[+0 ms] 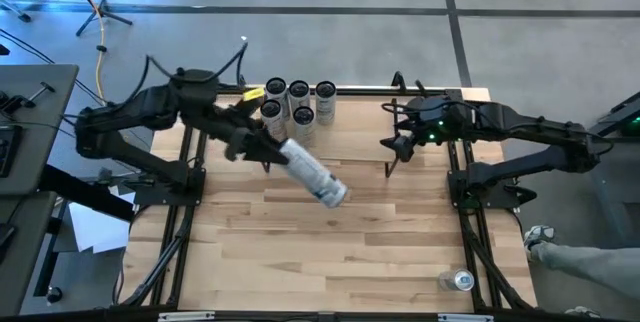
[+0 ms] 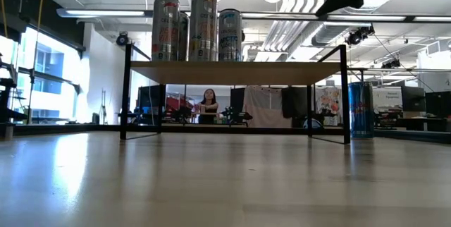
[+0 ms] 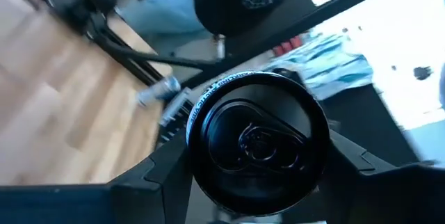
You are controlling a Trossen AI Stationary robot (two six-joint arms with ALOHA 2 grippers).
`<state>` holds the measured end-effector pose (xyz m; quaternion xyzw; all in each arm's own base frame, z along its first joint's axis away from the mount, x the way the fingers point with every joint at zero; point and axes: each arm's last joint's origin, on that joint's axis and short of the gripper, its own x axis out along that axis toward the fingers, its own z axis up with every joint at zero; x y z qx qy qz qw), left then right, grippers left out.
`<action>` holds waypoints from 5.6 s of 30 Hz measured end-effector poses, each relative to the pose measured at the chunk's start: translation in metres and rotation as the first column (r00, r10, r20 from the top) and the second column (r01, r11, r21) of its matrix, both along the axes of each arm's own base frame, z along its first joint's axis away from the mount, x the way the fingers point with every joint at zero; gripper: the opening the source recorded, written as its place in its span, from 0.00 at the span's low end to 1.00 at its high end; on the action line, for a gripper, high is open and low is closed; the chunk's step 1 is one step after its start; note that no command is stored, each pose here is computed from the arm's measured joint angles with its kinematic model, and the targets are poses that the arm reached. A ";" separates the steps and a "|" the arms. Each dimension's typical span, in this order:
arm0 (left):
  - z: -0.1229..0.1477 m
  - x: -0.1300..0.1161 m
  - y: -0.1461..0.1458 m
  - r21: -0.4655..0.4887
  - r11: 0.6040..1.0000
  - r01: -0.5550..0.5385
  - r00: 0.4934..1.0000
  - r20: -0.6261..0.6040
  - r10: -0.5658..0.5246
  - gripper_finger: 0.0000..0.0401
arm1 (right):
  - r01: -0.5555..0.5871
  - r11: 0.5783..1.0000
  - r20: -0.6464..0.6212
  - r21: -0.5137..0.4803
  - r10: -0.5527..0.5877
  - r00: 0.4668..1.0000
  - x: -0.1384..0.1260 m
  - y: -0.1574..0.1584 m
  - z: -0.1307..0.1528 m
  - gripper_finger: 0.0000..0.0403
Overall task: Place canned beverage on shelf
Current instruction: Put the white blue soda can on the shelf aligned with the other white blue soda can
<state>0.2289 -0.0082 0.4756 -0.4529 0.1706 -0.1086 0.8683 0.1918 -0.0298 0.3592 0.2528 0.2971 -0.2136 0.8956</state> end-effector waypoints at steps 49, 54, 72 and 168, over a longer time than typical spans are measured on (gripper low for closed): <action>-0.060 0.124 0.068 0.632 0.774 -0.043 0.754 -0.488 0.440 0.48 | 0.085 0.996 0.011 -0.004 -0.085 0.996 0.010 -0.003 -0.003 0.86; -0.070 0.132 0.070 0.641 0.767 -0.004 0.744 -0.511 0.431 0.48 | 0.022 0.999 0.085 -0.044 -0.018 0.996 0.039 -0.003 -0.006 0.86; -0.078 0.138 0.077 0.643 0.765 0.044 0.750 -0.527 0.399 0.53 | -0.035 0.997 0.021 -0.065 0.037 0.999 0.051 -0.002 -0.017 0.86; -0.067 0.134 0.089 0.700 0.662 0.268 0.792 -0.552 0.263 0.60 | -0.014 0.995 0.073 -0.099 0.021 0.997 0.052 -0.003 -0.011 0.86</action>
